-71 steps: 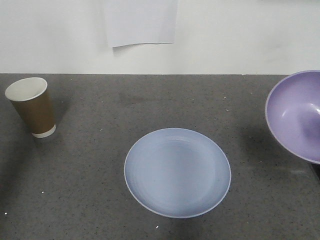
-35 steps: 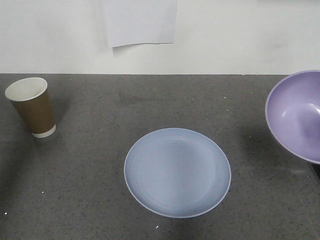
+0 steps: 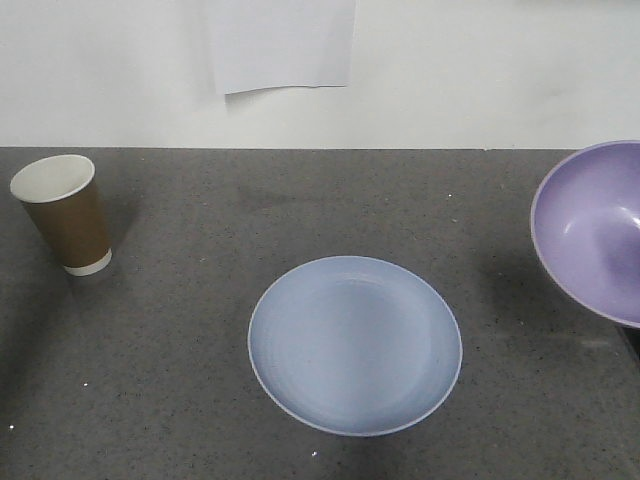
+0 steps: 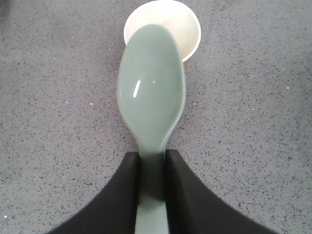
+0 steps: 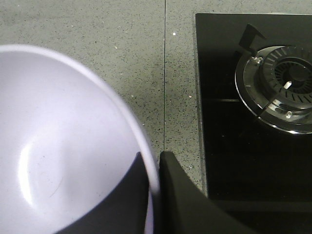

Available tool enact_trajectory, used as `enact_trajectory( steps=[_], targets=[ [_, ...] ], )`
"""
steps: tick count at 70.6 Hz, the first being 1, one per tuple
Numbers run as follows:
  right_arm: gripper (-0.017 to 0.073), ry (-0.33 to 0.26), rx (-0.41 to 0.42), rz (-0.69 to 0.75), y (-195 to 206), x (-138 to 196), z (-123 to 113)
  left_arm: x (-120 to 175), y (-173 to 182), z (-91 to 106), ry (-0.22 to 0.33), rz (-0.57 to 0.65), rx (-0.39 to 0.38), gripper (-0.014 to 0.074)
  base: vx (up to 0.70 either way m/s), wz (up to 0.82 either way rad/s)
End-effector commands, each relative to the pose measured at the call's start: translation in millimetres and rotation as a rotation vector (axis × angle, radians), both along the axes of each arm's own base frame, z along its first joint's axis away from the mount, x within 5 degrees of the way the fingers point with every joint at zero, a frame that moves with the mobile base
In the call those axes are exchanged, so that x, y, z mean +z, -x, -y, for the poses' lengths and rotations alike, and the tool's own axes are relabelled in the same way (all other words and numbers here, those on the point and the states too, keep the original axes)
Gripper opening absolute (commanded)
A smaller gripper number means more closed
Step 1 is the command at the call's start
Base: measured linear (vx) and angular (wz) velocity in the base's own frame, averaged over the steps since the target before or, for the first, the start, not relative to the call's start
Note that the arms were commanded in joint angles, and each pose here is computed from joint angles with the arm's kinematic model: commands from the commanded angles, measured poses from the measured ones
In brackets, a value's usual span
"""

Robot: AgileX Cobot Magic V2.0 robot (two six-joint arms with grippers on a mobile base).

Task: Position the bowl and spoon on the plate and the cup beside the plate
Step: 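Move the held bowl over the blue plate and lower it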

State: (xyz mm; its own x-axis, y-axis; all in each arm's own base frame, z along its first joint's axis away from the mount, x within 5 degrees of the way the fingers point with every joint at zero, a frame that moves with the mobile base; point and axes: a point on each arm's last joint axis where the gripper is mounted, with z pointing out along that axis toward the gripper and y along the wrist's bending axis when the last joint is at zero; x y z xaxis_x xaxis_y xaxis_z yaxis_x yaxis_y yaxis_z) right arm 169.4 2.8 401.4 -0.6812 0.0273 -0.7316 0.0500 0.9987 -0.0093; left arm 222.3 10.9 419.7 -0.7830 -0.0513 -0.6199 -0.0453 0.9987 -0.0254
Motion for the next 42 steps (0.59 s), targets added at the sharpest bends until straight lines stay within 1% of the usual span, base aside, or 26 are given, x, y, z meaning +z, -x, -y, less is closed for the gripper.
enact_trajectory(
  steps=[1,13,17,23,26,27,29,31,40,42],
  targets=[
    [-0.0006,0.000,0.001,0.100,0,15,1,14,4,2.2,0.003,0.090,-0.005,-0.0006,0.00,0.00],
    [-0.0006,-0.009,0.008,0.100,-1,15,0,14,4,2.2,0.003,0.090,-0.005,-0.0006,0.00,0.00],
    [-0.0006,-0.018,0.030,0.095,-2,14,-3,14,4,2.2,0.003,0.090,-0.005,-0.0006,0.00,0.00],
    [-0.0006,-0.020,0.095,0.070,-7,10,-8,14,4,2.2,0.003,0.090,-0.005,-0.0006,0.00,0.00],
    [-0.0006,-0.040,0.127,0.050,-12,7,-11,14,4,2.2,0.003,0.090,-0.005,-0.0006,0.00,0.00],
    [-0.0005,-0.038,0.138,0.042,-14,6,-12,14,4,2.2,0.003,0.090,-0.005,-0.0006,0.00,0.00],
    [-0.0004,-0.059,0.161,0.027,-18,3,-15,14,4,2.2,0.003,0.090,-0.005,-0.0006,0.00,0.00],
    [-0.0004,-0.067,0.180,0.011,-22,0,-17,14,4,2.2,0.003,0.090,-0.005,-0.0006,0.00,0.00],
    [-0.0004,-0.133,0.240,-0.050,-41,-13,-27,14,4,2.2,0.003,0.090,-0.005,-0.0006,0.00,0.00],
    [-0.0003,-0.140,0.251,-0.065,-46,-17,-28,14,4,2.2,0.003,0.090,-0.005,-0.0006,0.00,0.00]
  ],
)
